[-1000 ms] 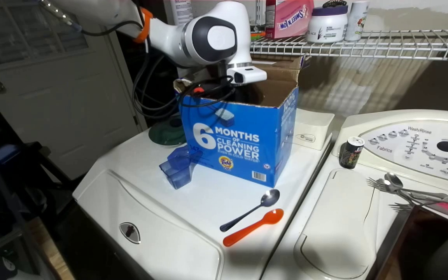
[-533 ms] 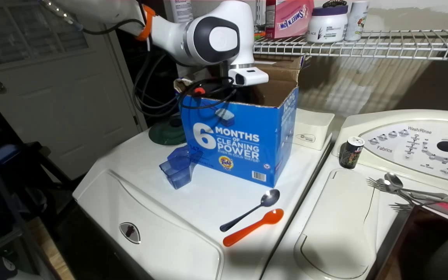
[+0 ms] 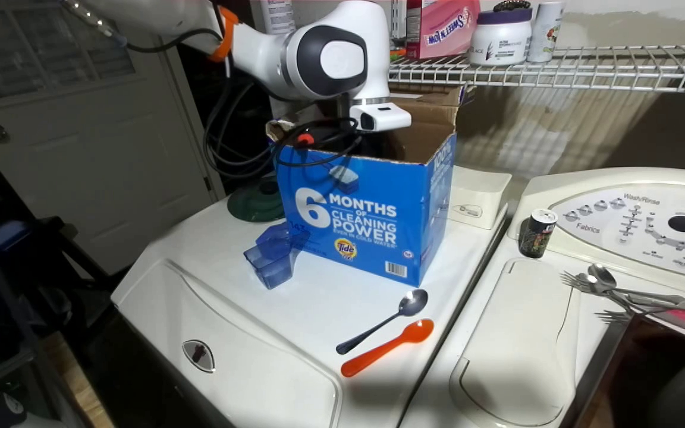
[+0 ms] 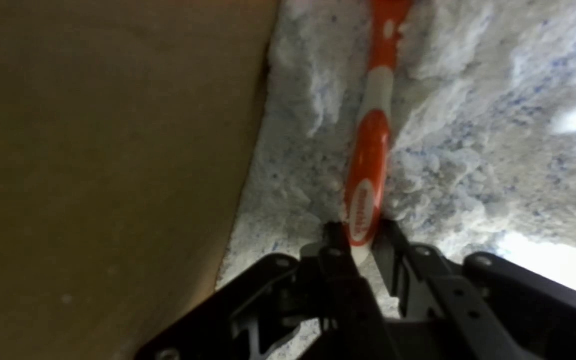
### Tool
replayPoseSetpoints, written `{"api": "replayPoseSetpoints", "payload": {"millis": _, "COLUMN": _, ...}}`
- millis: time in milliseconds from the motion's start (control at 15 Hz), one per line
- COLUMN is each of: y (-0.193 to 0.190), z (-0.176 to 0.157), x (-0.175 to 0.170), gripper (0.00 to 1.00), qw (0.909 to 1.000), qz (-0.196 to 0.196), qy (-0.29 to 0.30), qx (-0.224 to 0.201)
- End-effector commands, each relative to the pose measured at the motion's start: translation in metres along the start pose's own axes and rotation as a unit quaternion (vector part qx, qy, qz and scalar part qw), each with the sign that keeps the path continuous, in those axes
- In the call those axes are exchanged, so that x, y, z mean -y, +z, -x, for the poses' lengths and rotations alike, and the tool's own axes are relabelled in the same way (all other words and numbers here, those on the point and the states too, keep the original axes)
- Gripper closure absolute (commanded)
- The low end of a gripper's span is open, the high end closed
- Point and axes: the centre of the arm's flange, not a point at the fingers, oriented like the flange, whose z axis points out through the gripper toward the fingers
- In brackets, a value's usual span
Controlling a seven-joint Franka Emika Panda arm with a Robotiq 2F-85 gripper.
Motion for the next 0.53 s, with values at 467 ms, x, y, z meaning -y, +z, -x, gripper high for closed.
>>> {"api": "replayPoseSetpoints", "payload": {"millis": 467, "y": 0.006, "z": -0.014, "x": 0.001, "gripper": 0.95, "qw": 0.9994, "qz": 0.001, "qy": 0.034, "qx": 0.005}}
